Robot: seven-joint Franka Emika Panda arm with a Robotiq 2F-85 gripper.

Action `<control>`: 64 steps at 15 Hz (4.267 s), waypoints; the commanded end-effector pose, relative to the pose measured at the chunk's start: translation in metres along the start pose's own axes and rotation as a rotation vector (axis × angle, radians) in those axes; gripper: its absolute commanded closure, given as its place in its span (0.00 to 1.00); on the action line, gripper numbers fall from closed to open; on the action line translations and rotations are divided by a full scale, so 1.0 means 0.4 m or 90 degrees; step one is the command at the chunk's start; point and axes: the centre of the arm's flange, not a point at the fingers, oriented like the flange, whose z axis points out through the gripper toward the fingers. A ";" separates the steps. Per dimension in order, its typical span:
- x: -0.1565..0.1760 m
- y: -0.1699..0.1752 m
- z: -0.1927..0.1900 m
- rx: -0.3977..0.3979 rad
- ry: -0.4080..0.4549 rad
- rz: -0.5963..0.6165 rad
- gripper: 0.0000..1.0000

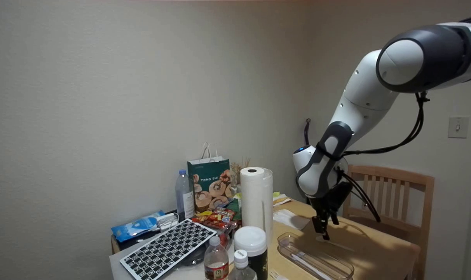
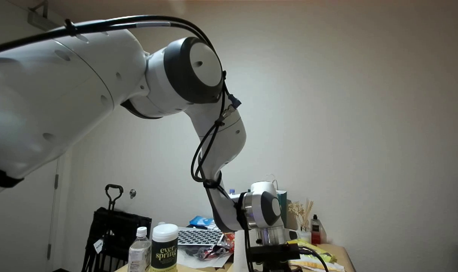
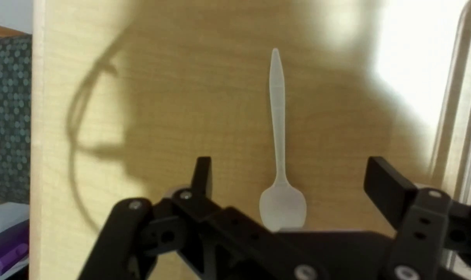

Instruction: Put the plastic spoon and fork in the plastic container

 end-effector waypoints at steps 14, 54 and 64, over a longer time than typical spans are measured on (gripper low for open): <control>0.040 -0.026 0.089 0.030 0.017 -0.054 0.00; -0.048 -0.040 -0.333 0.037 -0.050 0.059 0.98; -0.025 -0.106 -0.366 0.034 -0.054 0.033 0.98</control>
